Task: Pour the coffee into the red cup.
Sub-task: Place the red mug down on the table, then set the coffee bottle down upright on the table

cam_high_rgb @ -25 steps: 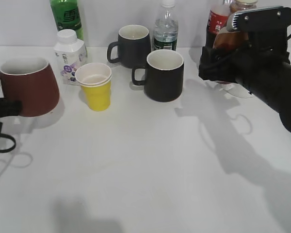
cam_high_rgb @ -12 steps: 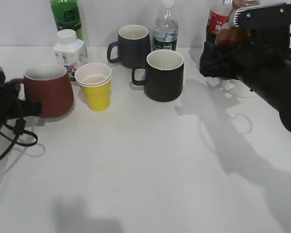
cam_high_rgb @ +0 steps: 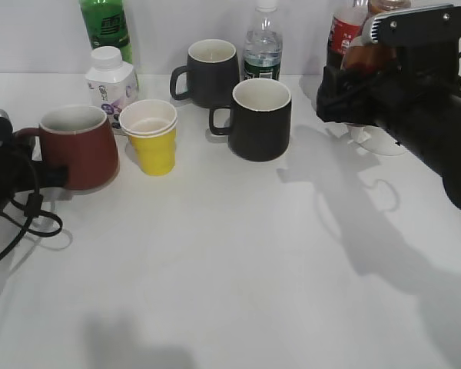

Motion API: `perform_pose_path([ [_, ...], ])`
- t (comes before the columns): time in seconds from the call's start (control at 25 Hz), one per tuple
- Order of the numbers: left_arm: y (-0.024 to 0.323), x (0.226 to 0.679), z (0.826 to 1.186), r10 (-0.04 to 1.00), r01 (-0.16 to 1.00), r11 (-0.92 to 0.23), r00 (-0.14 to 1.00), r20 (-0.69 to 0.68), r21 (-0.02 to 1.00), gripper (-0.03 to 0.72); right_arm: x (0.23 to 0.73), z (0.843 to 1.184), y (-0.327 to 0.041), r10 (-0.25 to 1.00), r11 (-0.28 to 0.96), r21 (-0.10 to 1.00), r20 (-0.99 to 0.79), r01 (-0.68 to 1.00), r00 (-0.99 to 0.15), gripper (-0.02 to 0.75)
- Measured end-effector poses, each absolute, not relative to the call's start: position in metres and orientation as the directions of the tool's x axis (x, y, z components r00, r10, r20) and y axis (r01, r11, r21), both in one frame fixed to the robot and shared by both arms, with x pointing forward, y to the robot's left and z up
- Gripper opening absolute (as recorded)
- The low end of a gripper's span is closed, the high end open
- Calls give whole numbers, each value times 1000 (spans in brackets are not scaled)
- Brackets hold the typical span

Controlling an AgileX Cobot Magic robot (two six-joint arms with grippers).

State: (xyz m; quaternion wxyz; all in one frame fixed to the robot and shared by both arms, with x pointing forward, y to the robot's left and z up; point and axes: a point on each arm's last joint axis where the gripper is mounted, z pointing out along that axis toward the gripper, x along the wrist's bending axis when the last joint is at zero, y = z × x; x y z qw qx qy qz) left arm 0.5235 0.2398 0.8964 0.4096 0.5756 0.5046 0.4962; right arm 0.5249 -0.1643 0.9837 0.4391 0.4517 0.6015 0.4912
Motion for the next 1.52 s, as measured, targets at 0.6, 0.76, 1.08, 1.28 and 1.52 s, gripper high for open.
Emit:
perform_pose_path([
  [0.6,243,514,891,986,198,-164,8,166,966,267,525,984,-164,973,126,986,-101,109,-207,503],
  [0.76,245,505,887,984,221,-175,16,176,959,287,526,979,-164,974,133,984,-107,119,-201,503],
  [1.08,249,488,890,983,237,-186,34,183,954,292,535,937,-162,971,185,962,-148,200,-188,503],
  [1.28,253,476,902,988,213,-155,31,152,965,293,537,918,-161,979,151,958,-110,243,-172,503],
  [1.52,249,465,909,988,188,-135,103,118,973,294,538,896,-157,975,149,952,-96,267,-203,503],
])
